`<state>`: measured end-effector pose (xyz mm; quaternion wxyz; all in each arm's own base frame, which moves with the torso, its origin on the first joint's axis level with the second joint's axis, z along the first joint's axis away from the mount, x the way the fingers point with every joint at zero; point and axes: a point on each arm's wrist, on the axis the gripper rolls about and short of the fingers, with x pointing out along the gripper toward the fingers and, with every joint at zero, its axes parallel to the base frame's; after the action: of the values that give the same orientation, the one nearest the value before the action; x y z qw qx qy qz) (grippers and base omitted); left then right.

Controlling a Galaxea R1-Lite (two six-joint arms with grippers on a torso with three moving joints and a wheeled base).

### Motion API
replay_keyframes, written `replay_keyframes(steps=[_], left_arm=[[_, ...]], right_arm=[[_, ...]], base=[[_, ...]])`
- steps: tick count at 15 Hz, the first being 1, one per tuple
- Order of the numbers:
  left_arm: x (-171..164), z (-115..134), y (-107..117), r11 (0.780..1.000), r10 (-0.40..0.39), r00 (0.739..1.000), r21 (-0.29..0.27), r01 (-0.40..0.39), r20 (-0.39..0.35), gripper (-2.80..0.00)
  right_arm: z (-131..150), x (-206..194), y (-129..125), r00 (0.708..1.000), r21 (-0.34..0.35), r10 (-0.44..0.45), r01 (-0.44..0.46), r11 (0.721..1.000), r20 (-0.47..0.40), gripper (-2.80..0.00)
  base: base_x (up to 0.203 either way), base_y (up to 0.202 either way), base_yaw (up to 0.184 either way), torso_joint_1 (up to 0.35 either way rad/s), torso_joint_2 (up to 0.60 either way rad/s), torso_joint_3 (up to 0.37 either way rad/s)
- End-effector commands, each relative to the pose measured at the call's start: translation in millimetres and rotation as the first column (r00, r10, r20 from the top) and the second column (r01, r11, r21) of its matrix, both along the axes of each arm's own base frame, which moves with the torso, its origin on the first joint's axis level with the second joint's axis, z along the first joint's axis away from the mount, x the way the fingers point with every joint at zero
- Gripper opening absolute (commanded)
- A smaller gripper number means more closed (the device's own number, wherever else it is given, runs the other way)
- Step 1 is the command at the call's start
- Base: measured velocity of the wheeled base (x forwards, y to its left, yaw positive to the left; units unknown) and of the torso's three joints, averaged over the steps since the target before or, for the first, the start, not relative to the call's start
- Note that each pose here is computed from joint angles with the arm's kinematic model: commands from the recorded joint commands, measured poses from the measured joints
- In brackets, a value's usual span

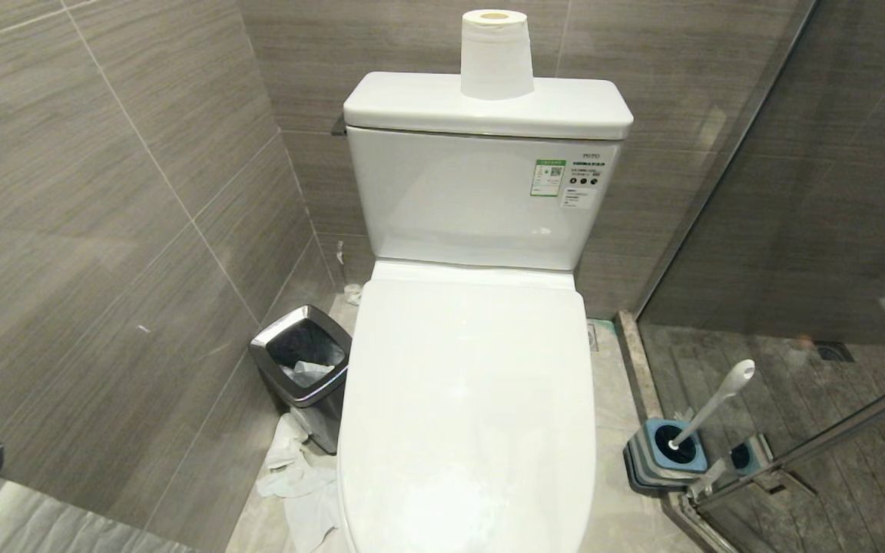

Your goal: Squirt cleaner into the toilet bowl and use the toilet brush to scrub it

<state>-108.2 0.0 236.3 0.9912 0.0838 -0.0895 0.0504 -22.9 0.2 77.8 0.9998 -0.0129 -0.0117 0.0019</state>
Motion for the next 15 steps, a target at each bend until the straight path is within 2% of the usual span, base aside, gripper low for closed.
replay_keyframes(steps=[1, 3, 6, 8, 11, 13, 15], left_arm=[[-7, -26, 0, 0.999, -0.004, 1.000, 0.037, 0.003, 0.014, -2.80], [1, -53, 1, 0.998, -0.007, 1.000, 0.070, 0.008, -0.028, -2.80], [14, -61, 0, 0.997, -0.046, 0.999, 0.055, 0.047, -0.026, -2.80], [30, -70, 0, 0.996, -0.065, 0.998, 0.057, 0.065, -0.001, -2.80], [56, -90, -1, 0.994, -0.083, 0.993, 0.075, 0.077, 0.088, -2.80], [66, -104, -1, 0.992, -0.090, 0.991, 0.093, 0.081, 0.099, -2.80], [71, -113, -1, 0.990, -0.089, 0.993, 0.113, 0.080, 0.075, -2.80]], right_arm=[[-3, 1, 0, 1.000, 0.000, 0.001, -0.001, 1.000, -0.011, -2.80], [-3, 1, 0, 1.000, 0.000, 0.001, -0.001, 1.000, -0.011, -2.80], [-3, 1, 0, 1.000, 0.000, 0.001, -0.001, 1.000, -0.011, -2.80], [-3, 1, 0, 1.000, 0.000, 0.001, -0.001, 1.000, -0.011, -2.80], [-3, 1, 0, 1.000, 0.000, 0.001, -0.001, 1.000, -0.011, -2.80], [-3, 1, 0, 1.000, 0.000, 0.001, -0.001, 1.000, -0.011, -2.80], [-3, 1, 0, 1.000, 0.000, 0.001, -0.001, 1.000, -0.011, -2.80]], base=[[0.000, 0.000, 0.000, 0.000, 0.00, 0.000], [0.000, 0.000, 0.000, 0.000, 0.00, 0.000], [0.000, 0.000, 0.000, 0.000, 0.00, 0.000], [0.000, 0.000, 0.000, 0.000, 0.00, 0.000], [0.000, 0.000, 0.000, 0.000, 0.00, 0.000], [0.000, 0.000, 0.000, 0.000, 0.00, 0.000], [0.000, 0.000, 0.000, 0.000, 0.00, 0.000]])
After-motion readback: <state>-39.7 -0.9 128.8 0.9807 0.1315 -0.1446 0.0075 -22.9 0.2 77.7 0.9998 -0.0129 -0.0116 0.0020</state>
